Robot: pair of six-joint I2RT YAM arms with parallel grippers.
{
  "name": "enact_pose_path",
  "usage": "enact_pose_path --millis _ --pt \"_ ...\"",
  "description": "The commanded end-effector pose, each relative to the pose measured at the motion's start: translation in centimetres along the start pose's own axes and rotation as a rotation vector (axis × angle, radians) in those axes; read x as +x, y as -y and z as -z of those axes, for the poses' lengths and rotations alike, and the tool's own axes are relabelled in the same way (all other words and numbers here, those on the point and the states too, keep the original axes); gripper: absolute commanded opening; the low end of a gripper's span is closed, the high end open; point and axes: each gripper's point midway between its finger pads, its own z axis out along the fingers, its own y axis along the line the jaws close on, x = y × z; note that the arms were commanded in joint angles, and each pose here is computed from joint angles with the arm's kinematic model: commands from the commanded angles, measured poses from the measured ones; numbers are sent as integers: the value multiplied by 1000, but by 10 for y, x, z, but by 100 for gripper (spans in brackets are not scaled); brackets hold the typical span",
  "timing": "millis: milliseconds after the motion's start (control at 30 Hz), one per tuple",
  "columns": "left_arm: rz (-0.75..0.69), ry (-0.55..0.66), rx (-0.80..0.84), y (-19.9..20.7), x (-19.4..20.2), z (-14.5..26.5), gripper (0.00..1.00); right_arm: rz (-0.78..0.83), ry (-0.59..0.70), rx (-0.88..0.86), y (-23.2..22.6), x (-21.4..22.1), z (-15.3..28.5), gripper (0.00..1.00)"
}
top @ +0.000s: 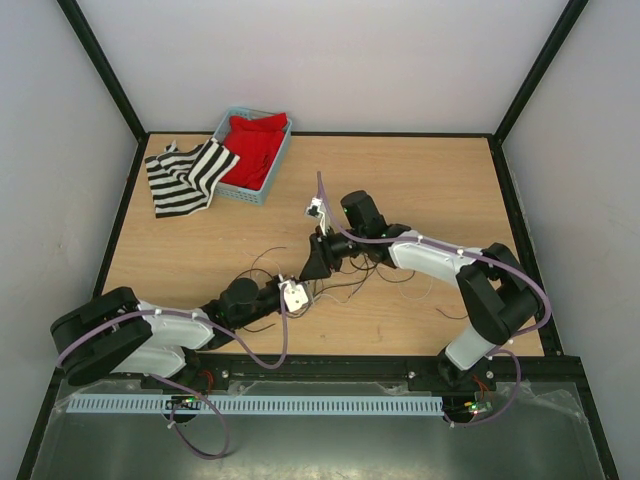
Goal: Zip-tie the wires
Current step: Tie the cable at the center of the board.
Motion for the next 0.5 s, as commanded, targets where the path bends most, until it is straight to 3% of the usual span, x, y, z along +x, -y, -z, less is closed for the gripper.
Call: enact_pose_path --millis 0,467 --pt "6 34 -16 -4 -8 2 0 2 2 -42 -9 -2 -4 44" --pt "12 17 -27 -6 -3 1 0 -12 -15 -69 -13 8 -8 34"
